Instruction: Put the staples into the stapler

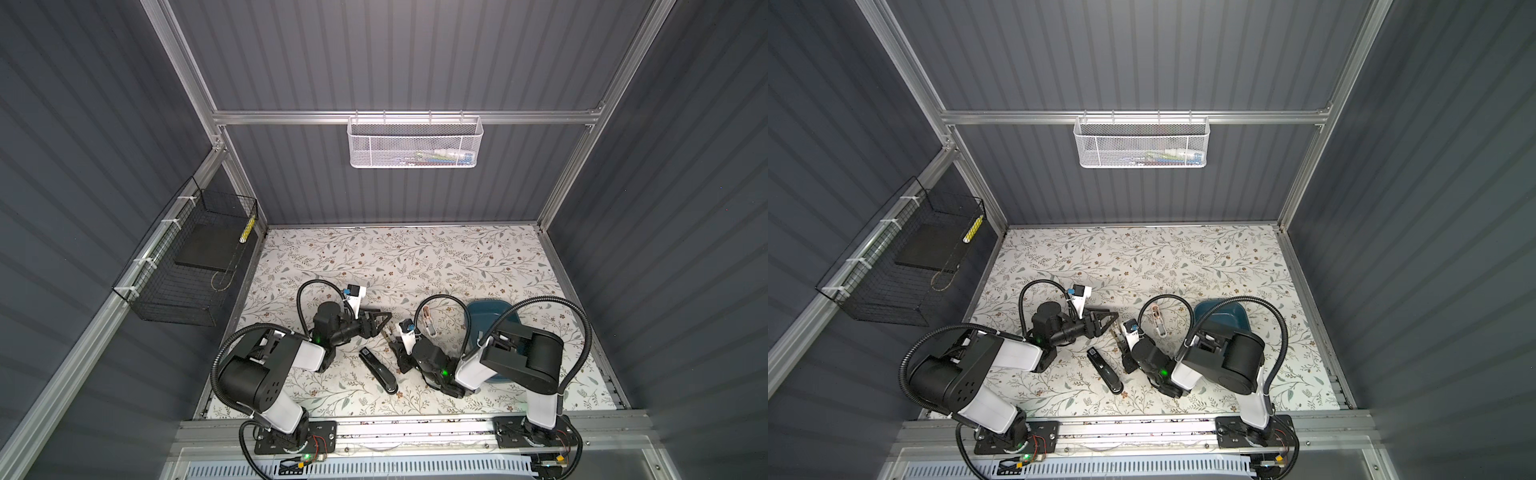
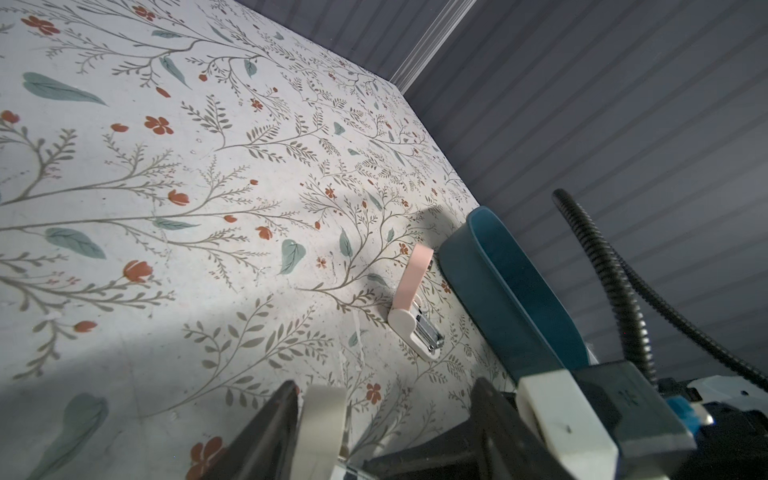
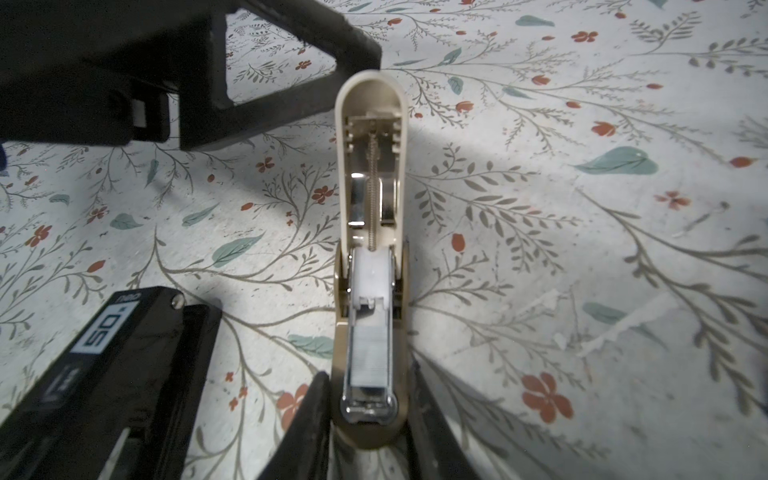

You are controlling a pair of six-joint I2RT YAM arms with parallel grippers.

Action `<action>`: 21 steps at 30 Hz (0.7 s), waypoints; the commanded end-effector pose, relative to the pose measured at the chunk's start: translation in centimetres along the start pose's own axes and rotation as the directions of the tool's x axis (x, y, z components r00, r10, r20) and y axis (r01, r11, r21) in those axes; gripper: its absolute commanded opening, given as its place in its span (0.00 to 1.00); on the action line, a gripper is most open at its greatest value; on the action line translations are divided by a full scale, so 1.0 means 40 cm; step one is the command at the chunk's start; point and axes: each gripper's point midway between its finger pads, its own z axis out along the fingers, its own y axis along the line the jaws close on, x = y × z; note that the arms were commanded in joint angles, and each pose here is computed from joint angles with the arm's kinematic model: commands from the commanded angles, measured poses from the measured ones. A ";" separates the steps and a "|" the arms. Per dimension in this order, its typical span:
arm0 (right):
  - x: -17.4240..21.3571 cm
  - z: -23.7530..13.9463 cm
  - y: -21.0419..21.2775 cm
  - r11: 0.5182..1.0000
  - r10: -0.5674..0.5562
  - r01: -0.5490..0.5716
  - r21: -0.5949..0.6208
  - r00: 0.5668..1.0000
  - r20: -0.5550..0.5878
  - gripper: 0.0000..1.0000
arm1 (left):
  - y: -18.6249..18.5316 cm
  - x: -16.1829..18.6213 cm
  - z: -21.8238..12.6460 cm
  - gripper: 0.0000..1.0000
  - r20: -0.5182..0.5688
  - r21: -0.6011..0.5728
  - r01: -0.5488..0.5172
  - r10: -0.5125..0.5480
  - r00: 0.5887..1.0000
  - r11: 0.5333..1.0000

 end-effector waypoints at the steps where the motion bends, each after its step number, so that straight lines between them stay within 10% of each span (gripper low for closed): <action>1: 0.064 -0.001 -0.012 1.000 -0.023 0.024 0.011 0.997 -0.079 0.10 | -0.035 0.022 0.009 0.64 -0.015 0.054 -0.020 0.021 1.000 0.998; 21: 0.025 -0.043 -0.016 1.000 0.010 -0.009 0.004 1.000 -0.026 0.33 | -0.018 0.171 -0.004 0.52 -0.023 0.031 0.026 -0.026 0.999 0.999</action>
